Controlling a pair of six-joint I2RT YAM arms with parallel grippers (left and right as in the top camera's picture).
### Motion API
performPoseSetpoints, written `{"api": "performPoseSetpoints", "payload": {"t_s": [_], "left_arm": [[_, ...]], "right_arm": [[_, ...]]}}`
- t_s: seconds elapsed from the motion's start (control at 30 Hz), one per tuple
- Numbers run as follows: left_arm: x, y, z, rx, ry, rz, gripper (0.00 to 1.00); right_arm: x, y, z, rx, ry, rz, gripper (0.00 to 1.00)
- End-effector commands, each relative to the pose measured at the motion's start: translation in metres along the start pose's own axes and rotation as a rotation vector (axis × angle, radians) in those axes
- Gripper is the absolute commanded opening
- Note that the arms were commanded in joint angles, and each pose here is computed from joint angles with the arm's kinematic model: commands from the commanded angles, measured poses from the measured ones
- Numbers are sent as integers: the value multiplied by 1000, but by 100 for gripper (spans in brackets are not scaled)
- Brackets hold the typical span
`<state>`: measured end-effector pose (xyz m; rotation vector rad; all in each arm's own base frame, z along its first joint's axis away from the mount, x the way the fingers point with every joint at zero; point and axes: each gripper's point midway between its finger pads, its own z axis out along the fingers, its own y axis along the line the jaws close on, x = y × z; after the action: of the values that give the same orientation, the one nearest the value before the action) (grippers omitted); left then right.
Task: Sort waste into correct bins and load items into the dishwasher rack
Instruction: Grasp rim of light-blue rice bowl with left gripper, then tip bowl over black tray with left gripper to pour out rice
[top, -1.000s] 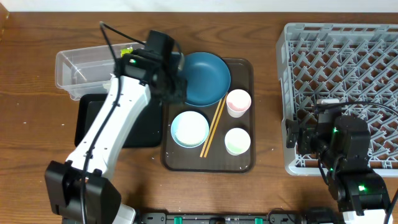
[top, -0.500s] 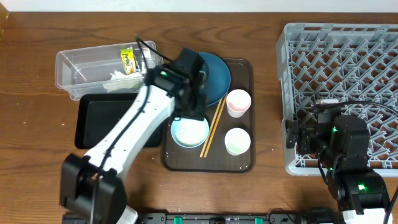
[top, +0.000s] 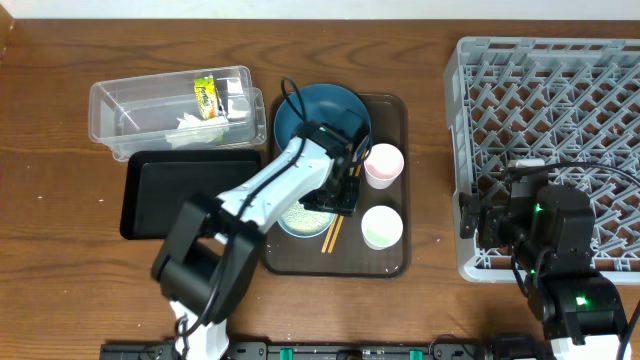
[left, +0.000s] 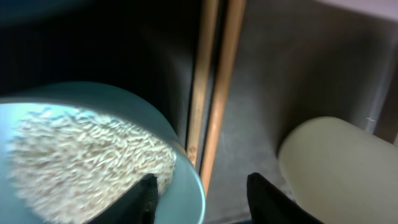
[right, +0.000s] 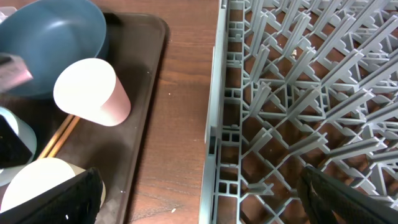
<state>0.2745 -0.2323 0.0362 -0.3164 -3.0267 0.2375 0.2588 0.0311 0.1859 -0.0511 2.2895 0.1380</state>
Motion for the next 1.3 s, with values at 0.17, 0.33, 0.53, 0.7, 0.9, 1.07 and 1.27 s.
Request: {"api": "performPoseSetpoints", "payload": {"t_s": [0.17, 0.33, 0.53, 0.7, 0.9, 1.07, 1.27], "left_arm": [[4, 6, 16, -31, 43, -20, 12], [5, 7, 15, -32, 42, -21, 6], [3, 14, -9, -59, 3, -29, 6], [0, 22, -45, -40, -69, -52, 6], [1, 41, -91, -9, -165, -65, 6], [-2, 66, -124, 75, -233, -126, 6], [-10, 93, -146, 338, -266, -171, 6]], "right_arm": [[-9, 3, -5, -11, -23, 4, 99], [-9, 4, -5, -12, -23, 4, 99], [-9, 4, -5, -12, -23, 4, 99], [-9, 3, -5, -11, -23, 4, 99], [-9, 3, -5, -11, -23, 4, 99], [-9, 3, -5, -11, -23, 4, 99], [-9, 3, -5, -11, -23, 4, 99]]}}
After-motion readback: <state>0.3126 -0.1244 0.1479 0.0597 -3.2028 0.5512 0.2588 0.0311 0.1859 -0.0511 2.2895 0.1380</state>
